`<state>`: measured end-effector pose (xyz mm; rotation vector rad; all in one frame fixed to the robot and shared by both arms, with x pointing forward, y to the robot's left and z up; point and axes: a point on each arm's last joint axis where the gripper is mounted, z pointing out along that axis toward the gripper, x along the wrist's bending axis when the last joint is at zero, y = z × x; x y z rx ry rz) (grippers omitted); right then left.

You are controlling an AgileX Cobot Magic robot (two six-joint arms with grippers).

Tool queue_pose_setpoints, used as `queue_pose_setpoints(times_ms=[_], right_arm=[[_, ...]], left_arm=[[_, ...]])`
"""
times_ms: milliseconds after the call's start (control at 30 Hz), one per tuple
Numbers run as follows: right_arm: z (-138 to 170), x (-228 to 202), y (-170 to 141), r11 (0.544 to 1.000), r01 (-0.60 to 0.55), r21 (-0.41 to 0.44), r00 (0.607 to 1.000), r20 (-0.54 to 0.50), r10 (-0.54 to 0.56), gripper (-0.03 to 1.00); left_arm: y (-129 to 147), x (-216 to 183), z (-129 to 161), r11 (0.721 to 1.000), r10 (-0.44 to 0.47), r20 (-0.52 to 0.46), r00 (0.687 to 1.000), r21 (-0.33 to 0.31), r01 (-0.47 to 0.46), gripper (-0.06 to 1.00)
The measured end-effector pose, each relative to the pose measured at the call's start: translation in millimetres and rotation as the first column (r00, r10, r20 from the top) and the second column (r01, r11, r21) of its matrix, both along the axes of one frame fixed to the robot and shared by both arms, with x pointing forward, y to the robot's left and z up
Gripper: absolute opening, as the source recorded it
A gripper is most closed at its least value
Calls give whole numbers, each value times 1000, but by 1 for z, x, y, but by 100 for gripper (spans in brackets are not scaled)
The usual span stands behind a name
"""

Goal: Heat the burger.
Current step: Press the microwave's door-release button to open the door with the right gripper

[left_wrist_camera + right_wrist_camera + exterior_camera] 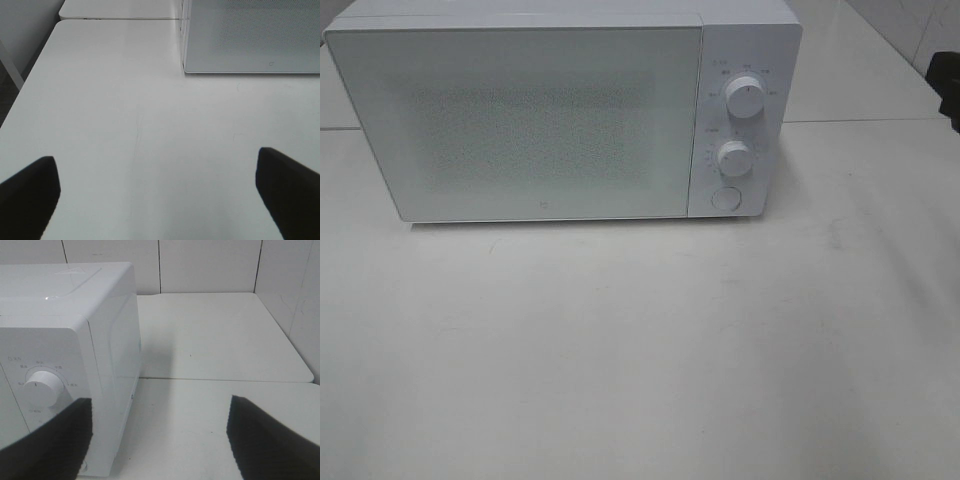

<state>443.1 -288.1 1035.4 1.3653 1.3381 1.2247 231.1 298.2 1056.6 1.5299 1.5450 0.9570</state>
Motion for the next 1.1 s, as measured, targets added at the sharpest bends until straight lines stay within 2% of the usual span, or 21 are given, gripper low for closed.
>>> queue_pose_setpoints(times_ms=[133,200,300,433,767,1100], right_arm=[[-10,4,1,1000,-8,-18,999,49,9,75],[-24,5,-1,1000,6,-23,997,79,-4,74],[-35,3,-1,1000,30,-6,996,81,-30,74],[-56,2,8,998,57,-25,995,88,-54,74],[-86,8,39,996,50,-69,998,46,-47,74],[-124,-2,72,995,23,-94,993,-116,-34,74]], left_arm=[[0,0,0,1000,0,0,1000,0,0,99],[0,0,0,1000,0,0,1000,0,0,99],[0,0,0,1000,0,0,1000,0,0,99],[0,0,0,1000,0,0,1000,0,0,99],[0,0,0,1000,0,0,1000,0,0,99],[0,0,0,1000,0,0,1000,0,0,99]])
